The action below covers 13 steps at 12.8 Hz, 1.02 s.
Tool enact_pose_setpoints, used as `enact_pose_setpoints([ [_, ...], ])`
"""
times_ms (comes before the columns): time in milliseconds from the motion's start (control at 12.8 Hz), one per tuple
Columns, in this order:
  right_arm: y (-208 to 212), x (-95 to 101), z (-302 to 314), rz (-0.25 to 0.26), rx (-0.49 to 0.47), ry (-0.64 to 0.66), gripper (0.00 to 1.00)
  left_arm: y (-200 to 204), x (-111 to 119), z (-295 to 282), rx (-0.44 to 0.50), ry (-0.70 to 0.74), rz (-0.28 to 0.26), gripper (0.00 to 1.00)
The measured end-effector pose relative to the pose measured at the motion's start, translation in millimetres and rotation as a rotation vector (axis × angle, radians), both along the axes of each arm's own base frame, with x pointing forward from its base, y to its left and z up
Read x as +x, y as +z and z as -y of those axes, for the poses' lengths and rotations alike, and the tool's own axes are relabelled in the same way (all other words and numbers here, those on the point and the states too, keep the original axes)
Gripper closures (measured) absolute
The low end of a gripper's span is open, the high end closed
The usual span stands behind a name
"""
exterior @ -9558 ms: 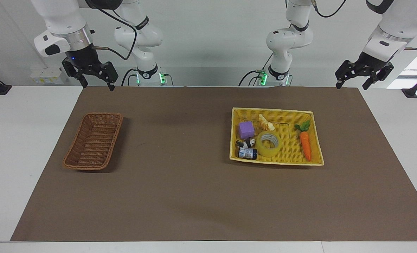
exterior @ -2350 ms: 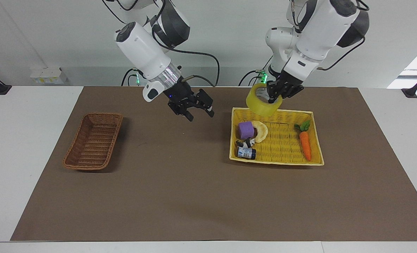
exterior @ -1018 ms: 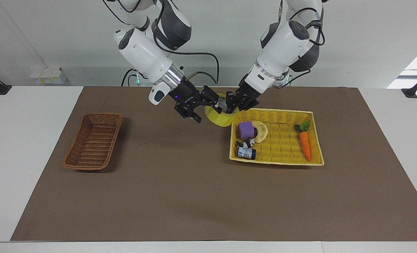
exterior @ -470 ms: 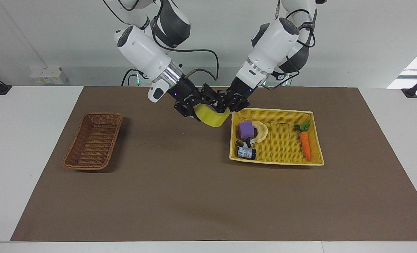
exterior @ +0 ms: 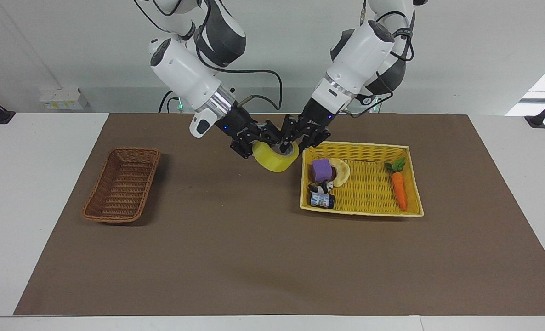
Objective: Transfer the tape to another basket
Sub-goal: 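Carry the tape with the right gripper while the left gripper withdraws, then lower the tape into the brown basket and open the right gripper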
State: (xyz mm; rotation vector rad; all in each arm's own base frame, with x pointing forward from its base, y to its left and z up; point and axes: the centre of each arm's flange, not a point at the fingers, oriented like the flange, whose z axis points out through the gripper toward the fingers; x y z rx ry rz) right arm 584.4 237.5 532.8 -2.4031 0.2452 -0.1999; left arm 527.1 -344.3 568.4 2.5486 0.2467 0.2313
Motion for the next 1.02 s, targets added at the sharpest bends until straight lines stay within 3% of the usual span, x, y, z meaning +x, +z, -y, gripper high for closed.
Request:
enact_pose_setpoints([
  [157, -1, 2.1, 5, -0.002, -0.002, -0.008, 0.97, 8, 7, -23, 0.006, 0.027, -0.011, 0.05],
  [235, -3, 3.8, 12, -0.012, -0.007, -0.011, 1.00, 11, 11, -38, 0.013, 0.044, -0.026, 0.00],
  [627, -18, 24.5, 126, -0.129, -0.027, -0.109, 1.00, 7, 49, -158, 0.056, 0.196, -0.131, 0.00],
  [783, -23, 27.2, 179, -0.173, -0.032, -0.163, 1.00, 6, 58, -197, 0.120, 0.207, -0.114, 0.00],
  [1018, -35, 18.2, 272, -0.244, -0.093, -0.223, 1.00, 7, 59, -241, 0.258, 0.102, -0.085, 0.00],
])
